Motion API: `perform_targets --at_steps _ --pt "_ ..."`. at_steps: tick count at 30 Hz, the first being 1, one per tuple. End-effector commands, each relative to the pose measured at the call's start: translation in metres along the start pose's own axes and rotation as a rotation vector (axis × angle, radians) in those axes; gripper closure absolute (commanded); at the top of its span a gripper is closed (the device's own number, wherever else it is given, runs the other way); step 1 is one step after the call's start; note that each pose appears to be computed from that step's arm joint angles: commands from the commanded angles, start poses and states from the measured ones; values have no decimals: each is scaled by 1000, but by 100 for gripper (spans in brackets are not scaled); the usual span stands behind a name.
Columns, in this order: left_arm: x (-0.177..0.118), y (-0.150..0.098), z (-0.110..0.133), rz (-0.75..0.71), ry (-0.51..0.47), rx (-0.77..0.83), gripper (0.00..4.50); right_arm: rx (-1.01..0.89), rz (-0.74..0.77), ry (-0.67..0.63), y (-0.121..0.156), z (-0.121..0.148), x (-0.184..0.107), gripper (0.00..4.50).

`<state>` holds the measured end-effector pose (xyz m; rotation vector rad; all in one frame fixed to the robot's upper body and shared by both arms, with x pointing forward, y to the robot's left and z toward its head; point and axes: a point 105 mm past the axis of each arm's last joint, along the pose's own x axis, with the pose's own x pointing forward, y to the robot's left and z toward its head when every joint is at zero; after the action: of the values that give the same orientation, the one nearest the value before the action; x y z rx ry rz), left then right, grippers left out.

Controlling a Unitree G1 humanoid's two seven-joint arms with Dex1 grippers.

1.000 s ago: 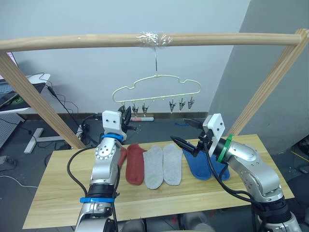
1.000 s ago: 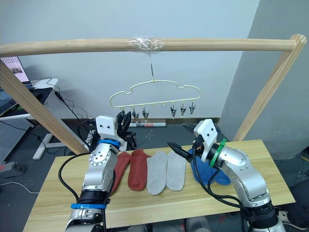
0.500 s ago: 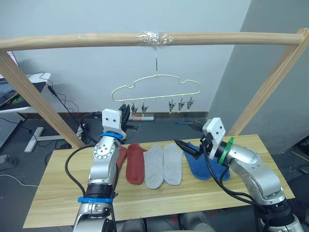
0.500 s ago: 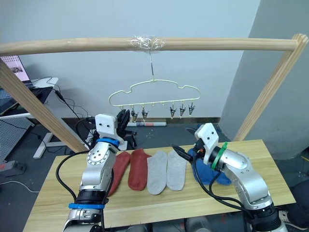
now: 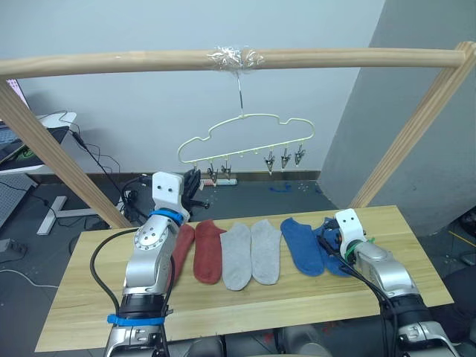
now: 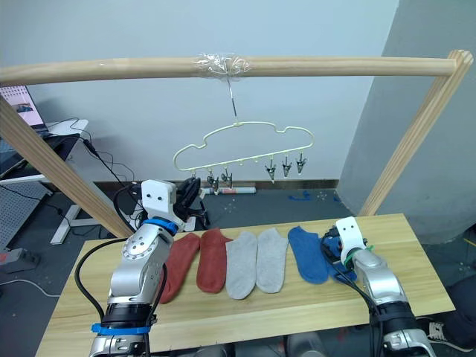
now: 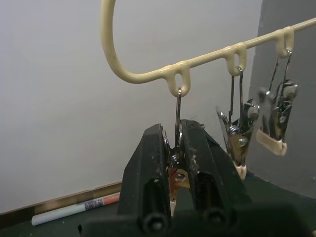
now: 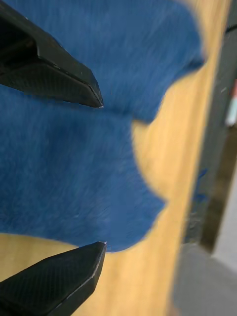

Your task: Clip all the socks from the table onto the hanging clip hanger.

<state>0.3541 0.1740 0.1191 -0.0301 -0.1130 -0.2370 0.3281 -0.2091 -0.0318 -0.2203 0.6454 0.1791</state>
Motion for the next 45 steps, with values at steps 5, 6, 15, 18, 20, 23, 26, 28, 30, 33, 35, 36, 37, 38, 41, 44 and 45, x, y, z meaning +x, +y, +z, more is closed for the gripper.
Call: perform_targets --at_steps 5,6,15,18,20,23,26,28,30,33,35,36,37,38,41,44,45 --pt "-8 3 4 10 -1 18 435 35 -34 76 -11 -21 10 37" --pt "-9 4 4 12 -1 18 435 64 -38 92 -13 -27 10 56" --pt "-11 5 4 22 6 16 435 141 -15 105 -8 -38 1 379" --pt "-11 3 2 10 19 -13 435 97 8 73 -6 -31 -7 447" --pt "-12 3 1 3 28 -21 435 68 25 53 -4 -27 -11 447" --pt "-14 5 -4 11 76 -256 435 -193 97 -117 6 10 -34 447" --pt "-16 6 -12 -6 148 -529 435 -463 181 -268 25 41 -61 447" --pt "-18 4 -10 -34 169 -716 435 -535 274 -356 47 56 -79 447" --pt "-19 2 -5 -61 171 -876 435 -553 397 -437 73 67 -95 447" --pt "-19 0 2 -85 177 -1017 435 -582 519 -548 102 84 -110 447" --pt "-18 -3 9 -105 159 -1107 435 -580 567 -618 117 98 -114 447" --pt "-18 -5 13 -116 150 -1144 435 -571 586 -646 123 104 -115 447" --pt "-18 -7 15 -127 149 -1173 435 -567 595 -668 126 109 -115 447" --pt "-18 -9 16 -134 154 -1185 435 -589 603 -693 130 113 -115 447" --pt "-19 -14 17 -143 165 -1209 435 -593 629 -766 138 128 -118 447" --pt "-19 -17 20 -153 162 -1226 435 -634 656 -810 146 135 -121 447" --pt "-19 -18 20 -154 164 -1226 435 -663 665 -815 150 134 -120 447"
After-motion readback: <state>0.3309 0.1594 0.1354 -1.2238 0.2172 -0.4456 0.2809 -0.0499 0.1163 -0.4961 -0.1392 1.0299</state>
